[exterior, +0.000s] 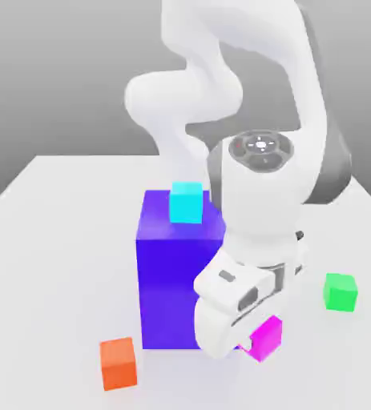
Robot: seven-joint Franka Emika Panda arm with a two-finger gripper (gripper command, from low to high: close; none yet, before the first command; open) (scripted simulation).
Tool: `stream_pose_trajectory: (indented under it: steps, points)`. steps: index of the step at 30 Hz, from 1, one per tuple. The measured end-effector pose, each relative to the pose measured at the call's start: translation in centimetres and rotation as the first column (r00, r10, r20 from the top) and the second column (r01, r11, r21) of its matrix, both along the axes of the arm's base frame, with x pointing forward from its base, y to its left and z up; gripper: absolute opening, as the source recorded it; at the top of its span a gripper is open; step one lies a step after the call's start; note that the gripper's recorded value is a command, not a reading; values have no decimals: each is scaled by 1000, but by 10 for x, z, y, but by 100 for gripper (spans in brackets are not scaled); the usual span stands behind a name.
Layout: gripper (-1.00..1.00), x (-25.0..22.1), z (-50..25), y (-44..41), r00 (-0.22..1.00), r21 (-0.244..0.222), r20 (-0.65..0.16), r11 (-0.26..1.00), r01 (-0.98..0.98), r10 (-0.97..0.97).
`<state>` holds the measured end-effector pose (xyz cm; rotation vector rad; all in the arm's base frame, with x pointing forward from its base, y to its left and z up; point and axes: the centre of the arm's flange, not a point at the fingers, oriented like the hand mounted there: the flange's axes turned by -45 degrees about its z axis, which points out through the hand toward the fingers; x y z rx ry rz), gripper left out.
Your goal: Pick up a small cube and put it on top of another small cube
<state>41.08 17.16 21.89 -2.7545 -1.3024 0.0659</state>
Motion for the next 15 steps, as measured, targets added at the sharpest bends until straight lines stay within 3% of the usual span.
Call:
stream_pose_trajectory:
  steps: [5,12,13,15]
  points:
    - [-100,-132,21,125,927,-44,54,928,-369,371]
    - [-100,-150,-30,126,915,-67,79,918,-392,396]
    - [100,-151,-37,126,915,-67,79,918,-392,396]
    - [100,-151,-37,126,915,-67,79,918,-392,396]
